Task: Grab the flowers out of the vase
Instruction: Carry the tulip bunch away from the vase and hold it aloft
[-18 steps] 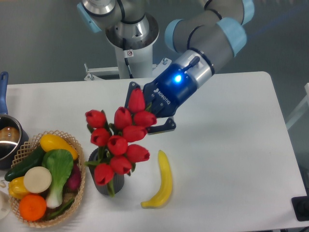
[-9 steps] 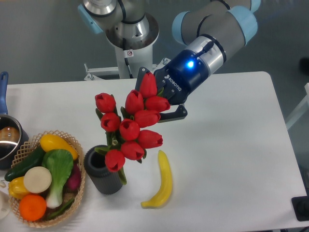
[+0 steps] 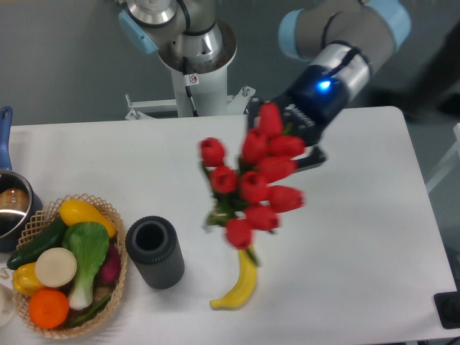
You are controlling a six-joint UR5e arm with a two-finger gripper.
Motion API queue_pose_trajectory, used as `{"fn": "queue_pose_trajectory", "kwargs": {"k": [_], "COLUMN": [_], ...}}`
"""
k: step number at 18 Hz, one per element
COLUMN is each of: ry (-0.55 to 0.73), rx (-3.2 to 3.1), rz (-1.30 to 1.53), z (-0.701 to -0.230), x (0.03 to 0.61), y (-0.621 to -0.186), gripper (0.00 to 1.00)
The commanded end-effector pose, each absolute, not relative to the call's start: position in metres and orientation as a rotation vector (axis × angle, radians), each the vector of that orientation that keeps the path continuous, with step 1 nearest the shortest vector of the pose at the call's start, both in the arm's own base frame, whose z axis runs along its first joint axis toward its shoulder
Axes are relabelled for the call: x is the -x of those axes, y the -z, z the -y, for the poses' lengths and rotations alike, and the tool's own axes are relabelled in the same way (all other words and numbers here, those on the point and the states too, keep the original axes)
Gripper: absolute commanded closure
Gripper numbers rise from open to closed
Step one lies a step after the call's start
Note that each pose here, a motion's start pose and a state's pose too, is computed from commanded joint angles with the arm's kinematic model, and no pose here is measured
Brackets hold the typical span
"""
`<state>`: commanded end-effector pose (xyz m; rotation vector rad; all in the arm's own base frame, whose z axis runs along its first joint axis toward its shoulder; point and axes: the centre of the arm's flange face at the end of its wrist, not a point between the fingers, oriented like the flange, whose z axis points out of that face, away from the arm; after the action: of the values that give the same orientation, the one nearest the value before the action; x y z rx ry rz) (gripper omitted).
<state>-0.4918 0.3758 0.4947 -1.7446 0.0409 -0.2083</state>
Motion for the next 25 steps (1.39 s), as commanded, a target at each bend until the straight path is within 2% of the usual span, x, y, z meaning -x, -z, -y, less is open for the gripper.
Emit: {"fn": "queue_pose_trajectory", "kwargs": {"k": [6,11,14,23,25], "ry": [-0.044,-0.223,-0.258,-0.305,-0.318], "rx": [1.916,2.074,2.129,2.500,2.569], "rz": [-0.015,-0.047,0.006,0.044,0.024], "z": [-0.331,-0.250,-0.221,-0.247,-0.260], "x": [0.537,0.571,0.583,0.580,0.577], "y": [-0.469,-0.381,-0.371,-0.368,-0.369], "gripper": [1.00,0.98,0.99,0.99,0.93]}}
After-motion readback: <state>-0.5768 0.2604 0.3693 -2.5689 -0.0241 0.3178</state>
